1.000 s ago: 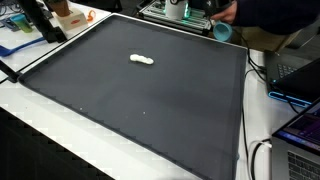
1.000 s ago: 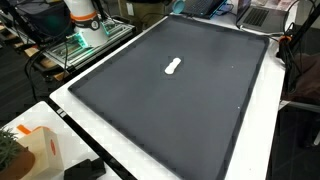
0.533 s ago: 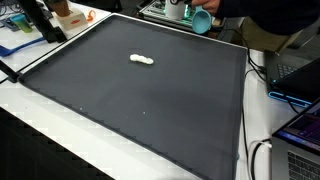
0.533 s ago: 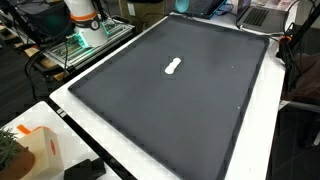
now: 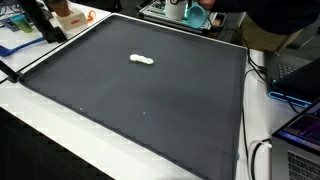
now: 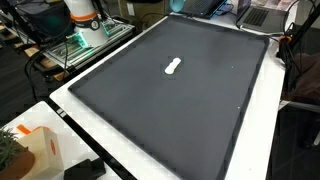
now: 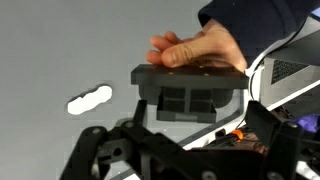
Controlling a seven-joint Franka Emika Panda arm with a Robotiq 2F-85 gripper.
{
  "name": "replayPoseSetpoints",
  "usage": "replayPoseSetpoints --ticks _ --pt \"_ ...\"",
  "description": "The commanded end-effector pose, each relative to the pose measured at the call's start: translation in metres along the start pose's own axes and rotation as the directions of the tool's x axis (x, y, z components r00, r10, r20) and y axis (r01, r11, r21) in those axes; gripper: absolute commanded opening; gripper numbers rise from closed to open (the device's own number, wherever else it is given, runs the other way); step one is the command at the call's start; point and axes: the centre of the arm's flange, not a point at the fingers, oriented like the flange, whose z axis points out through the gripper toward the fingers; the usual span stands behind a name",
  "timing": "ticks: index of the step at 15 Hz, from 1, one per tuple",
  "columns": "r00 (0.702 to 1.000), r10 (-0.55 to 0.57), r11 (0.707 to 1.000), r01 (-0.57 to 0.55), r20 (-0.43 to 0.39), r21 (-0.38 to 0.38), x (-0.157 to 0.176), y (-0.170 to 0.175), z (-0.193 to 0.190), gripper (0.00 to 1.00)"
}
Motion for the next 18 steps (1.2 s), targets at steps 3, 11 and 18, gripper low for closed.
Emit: replayPoseSetpoints --ticks 3,11,18 --pt "1.000 0.018 1.000 -0.018 -0.002 0.005 0.0025 0.0033 -0.0016 1.00" --pt "1.000 0.026 1.000 -0.026 0.009 0.013 0.0042 0.0042 -0.0004 0.77" --pt "1.000 0.029 0.999 -0.029 0.011 0.013 0.0055 0.0041 -0.0001 0.32"
